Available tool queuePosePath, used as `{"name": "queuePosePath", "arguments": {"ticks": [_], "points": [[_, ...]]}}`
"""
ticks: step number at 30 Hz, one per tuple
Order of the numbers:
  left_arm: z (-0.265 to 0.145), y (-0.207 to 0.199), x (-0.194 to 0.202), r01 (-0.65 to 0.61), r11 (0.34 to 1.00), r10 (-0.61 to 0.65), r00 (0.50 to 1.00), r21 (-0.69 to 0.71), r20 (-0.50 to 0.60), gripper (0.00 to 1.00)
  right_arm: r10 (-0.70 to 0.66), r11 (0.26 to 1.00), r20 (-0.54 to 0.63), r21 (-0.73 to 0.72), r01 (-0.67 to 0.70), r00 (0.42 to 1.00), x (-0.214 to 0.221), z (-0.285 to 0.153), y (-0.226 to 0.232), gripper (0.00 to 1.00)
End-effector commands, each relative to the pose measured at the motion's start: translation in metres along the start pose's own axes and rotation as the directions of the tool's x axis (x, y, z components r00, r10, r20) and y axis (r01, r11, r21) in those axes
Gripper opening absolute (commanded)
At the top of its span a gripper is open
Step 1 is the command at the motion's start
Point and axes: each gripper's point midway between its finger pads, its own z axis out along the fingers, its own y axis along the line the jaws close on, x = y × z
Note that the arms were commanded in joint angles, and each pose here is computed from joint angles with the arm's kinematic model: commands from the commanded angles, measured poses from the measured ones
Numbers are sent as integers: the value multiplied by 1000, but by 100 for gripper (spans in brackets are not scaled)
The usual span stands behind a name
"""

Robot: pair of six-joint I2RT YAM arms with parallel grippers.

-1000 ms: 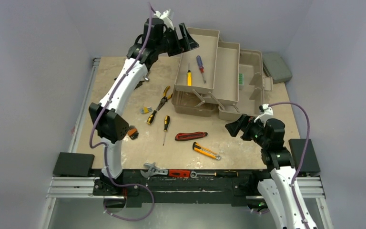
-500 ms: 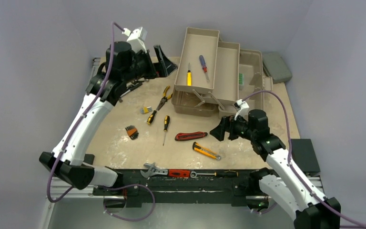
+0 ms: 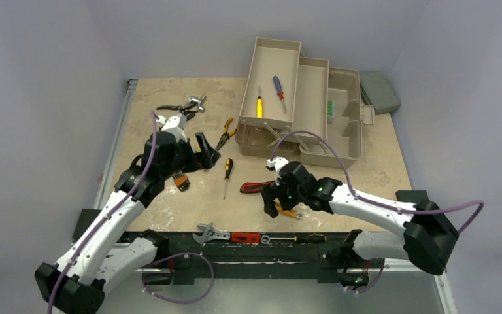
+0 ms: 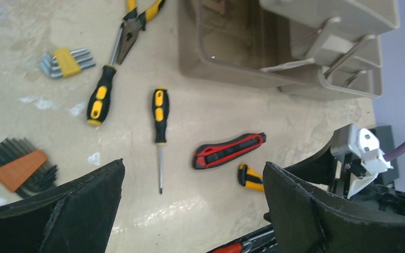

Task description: Pack the tool kit

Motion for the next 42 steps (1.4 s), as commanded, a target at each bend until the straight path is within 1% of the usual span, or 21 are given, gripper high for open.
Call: {"name": "queuePosePath", "arguments": {"ticks": [1, 3, 8, 12, 17, 19, 21, 24, 25, 28, 31, 33, 36, 39, 42], "points": [[-1, 35, 21, -7, 997, 12, 998, -82, 57, 100, -52, 987, -10, 150, 53, 999, -7, 12, -8, 92], [-1, 48, 37, -28, 995, 32, 999, -100, 40, 100, -66, 979, -32, 192, 71, 997, -4, 19, -9, 92], [2, 53, 70, -84, 996, 84, 996, 7, 42, 100, -36, 962, -37, 268, 45, 999, 2, 32, -19, 90], [3, 60, 86, -122, 992, 121, 992, 28, 38, 99, -26, 970, -42, 242, 35, 999, 7, 37, -15, 84], [4, 65, 97, -150, 988, 150, 989, 26, 0, 97, -22, 958, -134, 281, 59, 991, 21, 49, -18, 76], [5, 61, 99, -154, 986, 154, 988, 61, 8, 96, -35, 947, -152, 310, 81, 988, 23, 52, -18, 68], [6, 61, 99, -152, 986, 151, 988, 67, 18, 96, -51, 935, -164, 339, 104, 985, 24, 52, -17, 59], [7, 63, 99, -147, 988, 147, 989, 53, 16, 96, -65, 927, -163, 356, 121, 984, 23, 48, -14, 36], [7, 63, 99, -148, 988, 147, 989, 53, 15, 96, -67, 930, -151, 347, 117, 986, 20, 47, -10, 28], [8, 64, 100, -145, 988, 145, 989, 50, 8, 96, -68, 950, -87, 299, 91, 994, 4, 37, 3, 12], [8, 63, 101, -146, 988, 146, 989, 53, 6, 96, -53, 980, 31, 195, 46, 998, -20, 18, 25, 3], [7, 61, 100, -148, 987, 147, 989, 61, 11, 96, -33, 996, 108, 89, 23, 994, -36, 3, 45, 0], [5, 59, 100, -153, 985, 152, 988, 81, 24, 96, -8, 999, 206, 36, 0, 978, -58, -20, 55, 0], [4, 56, 99, -158, 983, 156, 987, 96, 35, 96, 29, 997, 288, 58, -48, 957, -80, -43, 52, 0], [5, 56, 100, -159, 983, 157, 987, 96, 26, 96, 76, 986, 391, 109, -128, 917, -108, -70, 37, 0]]}}
